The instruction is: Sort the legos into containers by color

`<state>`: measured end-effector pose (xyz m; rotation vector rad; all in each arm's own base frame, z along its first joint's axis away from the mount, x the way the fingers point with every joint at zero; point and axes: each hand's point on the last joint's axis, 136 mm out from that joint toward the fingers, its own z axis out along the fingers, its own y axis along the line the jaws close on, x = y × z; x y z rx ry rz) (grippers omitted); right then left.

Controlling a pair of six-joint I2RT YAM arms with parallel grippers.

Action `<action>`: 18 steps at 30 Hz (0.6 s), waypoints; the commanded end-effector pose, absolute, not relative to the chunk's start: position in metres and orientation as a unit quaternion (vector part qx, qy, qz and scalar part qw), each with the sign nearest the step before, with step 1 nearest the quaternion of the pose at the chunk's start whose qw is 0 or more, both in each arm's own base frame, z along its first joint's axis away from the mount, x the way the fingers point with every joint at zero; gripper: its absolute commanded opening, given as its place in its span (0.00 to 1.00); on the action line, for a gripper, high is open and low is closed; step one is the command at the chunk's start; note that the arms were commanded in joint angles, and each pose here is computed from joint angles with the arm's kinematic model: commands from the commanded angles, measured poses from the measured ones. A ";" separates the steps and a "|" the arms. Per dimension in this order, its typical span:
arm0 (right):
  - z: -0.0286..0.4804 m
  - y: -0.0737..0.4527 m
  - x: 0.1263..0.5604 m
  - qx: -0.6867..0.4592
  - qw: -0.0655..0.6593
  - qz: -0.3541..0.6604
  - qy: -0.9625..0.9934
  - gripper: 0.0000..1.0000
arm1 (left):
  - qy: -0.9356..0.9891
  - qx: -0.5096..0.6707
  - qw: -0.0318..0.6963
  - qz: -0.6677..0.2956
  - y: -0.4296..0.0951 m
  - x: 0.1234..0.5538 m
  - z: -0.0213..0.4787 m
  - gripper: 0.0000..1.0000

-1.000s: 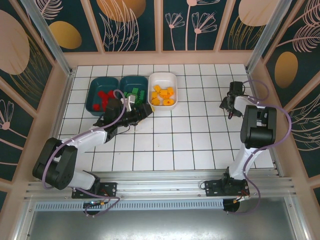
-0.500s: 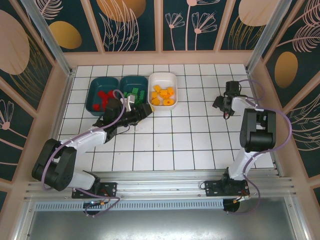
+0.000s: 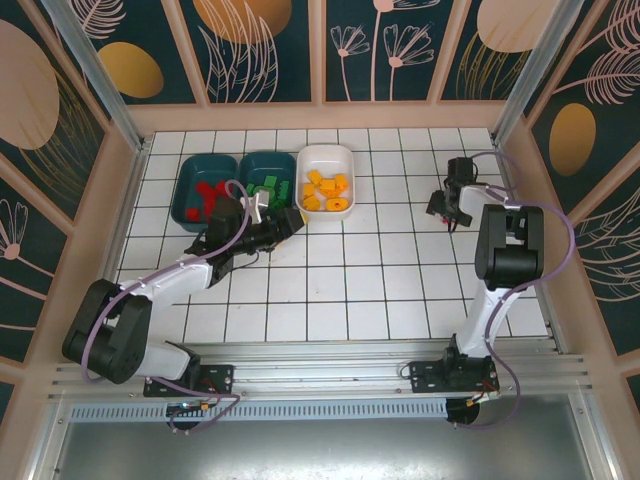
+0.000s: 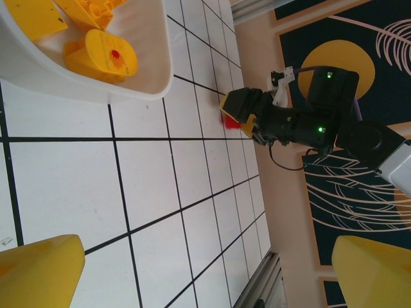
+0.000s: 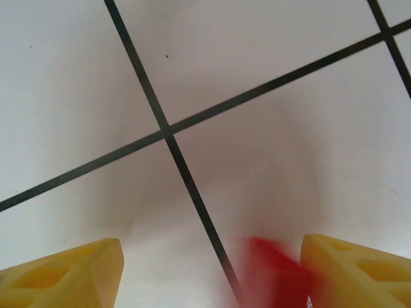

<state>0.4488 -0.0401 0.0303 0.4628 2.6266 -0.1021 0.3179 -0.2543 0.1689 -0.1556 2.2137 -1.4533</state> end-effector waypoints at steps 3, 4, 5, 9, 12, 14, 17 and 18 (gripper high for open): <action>0.014 -0.031 0.431 0.154 0.196 -0.036 0.968 0.72 | 0.814 -0.047 0.239 -0.528 -0.257 0.318 0.167 0.99; 0.015 -0.026 0.429 0.154 0.199 -0.026 0.967 0.71 | 0.814 -0.048 0.239 -0.528 -0.257 0.318 0.166 0.98; 0.016 -0.021 0.428 0.156 0.201 -0.014 0.967 0.70 | 0.814 -0.050 0.237 -0.527 -0.257 0.318 0.164 0.98; 0.018 -0.019 0.429 0.172 0.212 0.000 0.962 0.67 | 0.812 -0.051 0.234 -0.532 -0.258 0.317 0.164 0.99; 0.014 -0.022 0.435 0.191 0.212 0.011 0.959 0.63 | 0.814 -0.048 0.234 -0.530 -0.258 0.317 0.164 0.98; 0.014 -0.020 0.442 0.200 0.214 0.026 0.956 0.61 | 0.815 -0.048 0.234 -0.528 -0.258 0.316 0.163 0.98; 0.018 -0.010 0.454 0.211 0.221 0.058 0.950 0.57 | 0.815 -0.051 0.237 -0.526 -0.256 0.315 0.163 0.98; 0.020 -0.008 0.458 0.213 0.224 0.063 0.949 0.55 | 0.816 -0.051 0.236 -0.526 -0.256 0.315 0.162 0.98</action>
